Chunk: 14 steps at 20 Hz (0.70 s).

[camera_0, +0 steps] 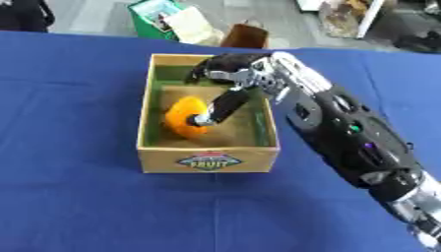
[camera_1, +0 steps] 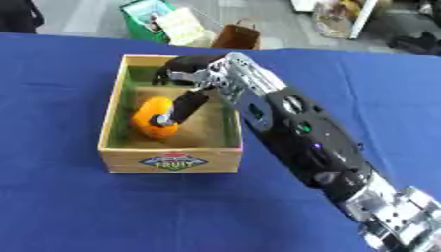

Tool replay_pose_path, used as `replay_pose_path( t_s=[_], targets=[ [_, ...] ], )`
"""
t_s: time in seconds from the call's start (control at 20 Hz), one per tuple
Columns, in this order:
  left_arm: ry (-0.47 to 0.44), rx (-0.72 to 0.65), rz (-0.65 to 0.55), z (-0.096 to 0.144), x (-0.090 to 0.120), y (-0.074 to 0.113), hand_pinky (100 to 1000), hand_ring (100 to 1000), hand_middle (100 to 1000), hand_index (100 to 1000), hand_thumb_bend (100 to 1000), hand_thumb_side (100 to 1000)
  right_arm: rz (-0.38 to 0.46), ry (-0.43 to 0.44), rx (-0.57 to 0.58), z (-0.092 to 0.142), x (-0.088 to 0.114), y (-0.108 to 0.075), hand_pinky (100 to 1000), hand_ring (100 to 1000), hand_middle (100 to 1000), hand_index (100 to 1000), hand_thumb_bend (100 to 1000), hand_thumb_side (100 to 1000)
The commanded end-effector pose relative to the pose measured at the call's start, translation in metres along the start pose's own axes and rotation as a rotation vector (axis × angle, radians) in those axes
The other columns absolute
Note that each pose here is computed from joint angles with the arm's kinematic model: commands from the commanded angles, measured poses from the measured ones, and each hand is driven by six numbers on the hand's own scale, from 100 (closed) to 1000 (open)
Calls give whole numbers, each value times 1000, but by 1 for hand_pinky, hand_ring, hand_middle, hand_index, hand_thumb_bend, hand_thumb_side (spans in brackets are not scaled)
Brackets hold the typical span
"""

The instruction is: Pick up objects on the table and place them in the box.

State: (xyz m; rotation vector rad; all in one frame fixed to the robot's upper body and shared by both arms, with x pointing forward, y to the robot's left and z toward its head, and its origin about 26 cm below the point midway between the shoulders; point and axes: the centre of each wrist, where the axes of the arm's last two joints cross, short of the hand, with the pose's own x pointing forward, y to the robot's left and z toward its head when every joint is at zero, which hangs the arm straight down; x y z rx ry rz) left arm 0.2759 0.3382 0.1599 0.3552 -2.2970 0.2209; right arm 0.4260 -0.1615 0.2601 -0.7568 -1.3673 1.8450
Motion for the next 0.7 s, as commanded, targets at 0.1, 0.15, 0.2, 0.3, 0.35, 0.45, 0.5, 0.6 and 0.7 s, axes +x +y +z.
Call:
replay_pose_path(
  t_s=[0.1,0.15,0.2,0.3,0.35,0.45,0.5,0.6,0.7],
  targets=[
    [-34,-10,-3,-5,8,0,518,460,473,549,100,785,5,5,-63,13,-3,-16,900,1000,849,947,377,680],
    [-35,-9,-3,-5,8,0,518,460,473,549,100,785,-3,-1,-84,17,-3,-19,900,1000,846,946,367,694],
    [-35,-9,-4,-5,8,0,518,460,473,549,100,785,-11,-9,-108,22,-2,-22,901,1000,845,946,367,699],
    [-36,-7,-5,-5,8,0,518,460,473,549,100,785,-20,-26,-164,34,0,-31,902,1000,844,946,367,720],
    [-36,-6,-6,-5,8,0,518,460,473,549,100,785,-23,-34,-194,43,1,-36,900,1000,840,944,357,737],
    [-36,-4,-8,-5,8,1,518,460,473,549,100,785,-26,-48,-262,62,4,-45,896,1000,837,941,325,767],
    [-37,-3,-8,-5,8,1,518,460,473,549,100,785,-28,-54,-295,73,5,-49,895,1000,836,941,310,779],
    [-39,0,-10,-6,9,1,518,460,473,549,100,785,-39,-64,-367,95,9,-55,892,1000,829,938,272,812],
    [-41,6,-13,-6,9,2,518,460,473,549,100,784,-63,-66,-479,120,12,-60,882,1000,787,909,125,934]
  ],
)
